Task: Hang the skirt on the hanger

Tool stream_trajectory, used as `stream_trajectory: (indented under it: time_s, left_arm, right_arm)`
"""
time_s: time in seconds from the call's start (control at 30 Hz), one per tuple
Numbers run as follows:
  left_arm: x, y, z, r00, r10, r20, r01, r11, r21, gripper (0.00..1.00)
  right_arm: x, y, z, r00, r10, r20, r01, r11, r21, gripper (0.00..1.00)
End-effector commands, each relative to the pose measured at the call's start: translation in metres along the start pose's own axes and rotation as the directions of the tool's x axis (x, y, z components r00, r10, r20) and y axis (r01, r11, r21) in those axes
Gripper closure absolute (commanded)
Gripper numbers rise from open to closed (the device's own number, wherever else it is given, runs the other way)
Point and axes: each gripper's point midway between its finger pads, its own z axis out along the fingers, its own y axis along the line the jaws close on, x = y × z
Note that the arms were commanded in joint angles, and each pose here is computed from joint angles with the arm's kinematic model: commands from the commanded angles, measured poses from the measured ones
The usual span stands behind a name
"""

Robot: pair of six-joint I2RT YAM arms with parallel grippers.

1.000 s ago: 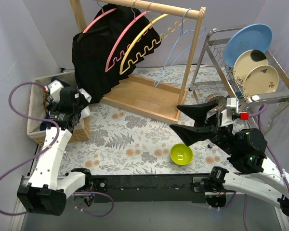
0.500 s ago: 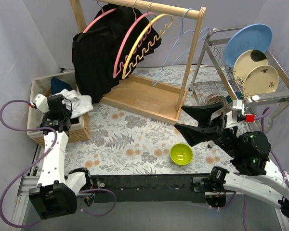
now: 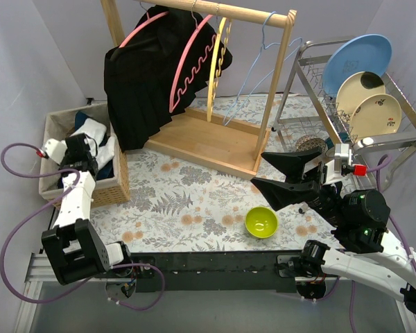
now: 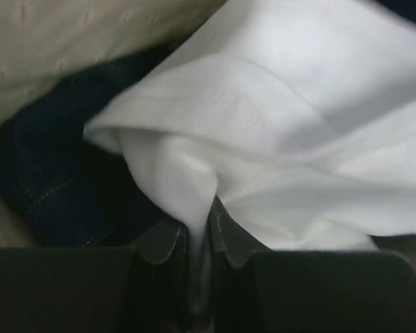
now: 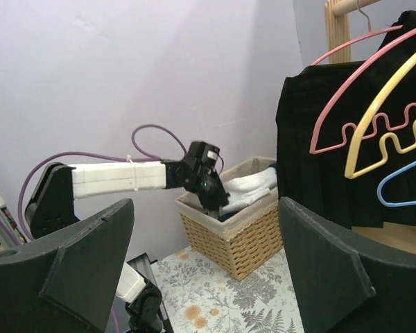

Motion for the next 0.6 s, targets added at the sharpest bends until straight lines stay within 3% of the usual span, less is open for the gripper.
stream_trajectory:
  time_s: [0.0, 0.13, 0.2, 0.23, 0.27, 0.37, 0.43, 0.57]
  left_arm:
    - [0.057, 0.048, 0.015, 0.994, -0.046, -0.104, 0.031, 0.989, -0.141, 0.96]
    - [0.053, 0.069, 0.020, 0.996, -0.078, -0.045, 0.065, 0.969, -0.238, 0.91]
    - [0.039, 0.076, 0.018, 0.997, -0.081, 0.001, 0.078, 0.956, -0.284, 0.80]
    - [0.024, 0.067, 0.017, 0.996, -0.086, 0.027, 0.090, 0.961, -0.263, 0.66]
    - [0.016, 0.058, 0.016, 0.996, -0.080, 0.027, 0.084, 0.969, -0.233, 0.33]
    - [-0.025, 0.019, -0.003, 0.998, -0.040, 0.044, 0.043, 0.996, -0.076, 0.02]
    - [-0.045, 0.000, -0.017, 0.998, 0.012, 0.057, -0.013, 1.000, 0.013, 0.02]
    - [-0.108, -0.042, -0.073, 0.989, -0.007, 0.149, -0.028, 0.974, 0.227, 0.02]
  right_arm:
    - [-0.010, 0.000, -0.001, 0.999, 0.001, 0.038, -0.001, 1.000, 0.007, 0.08]
    - [-0.012, 0.000, -0.002, 0.999, -0.004, 0.038, 0.003, 1.000, 0.010, 0.08]
    - [-0.014, 0.002, -0.003, 0.999, 0.000, 0.039, 0.000, 1.000, 0.005, 0.08]
    - [-0.015, 0.002, -0.003, 0.999, 0.004, 0.038, -0.004, 1.000, 0.003, 0.08]
    - [-0.016, 0.003, -0.004, 0.999, 0.006, 0.040, -0.006, 1.000, 0.001, 0.08]
    - [-0.017, 0.003, -0.006, 0.999, 0.012, 0.044, -0.012, 1.000, 0.001, 0.08]
    - [-0.017, 0.004, -0.006, 0.999, 0.023, 0.043, -0.023, 1.000, 0.003, 0.08]
    - [-0.019, 0.007, -0.007, 0.999, 0.033, 0.038, -0.033, 0.999, -0.007, 0.09]
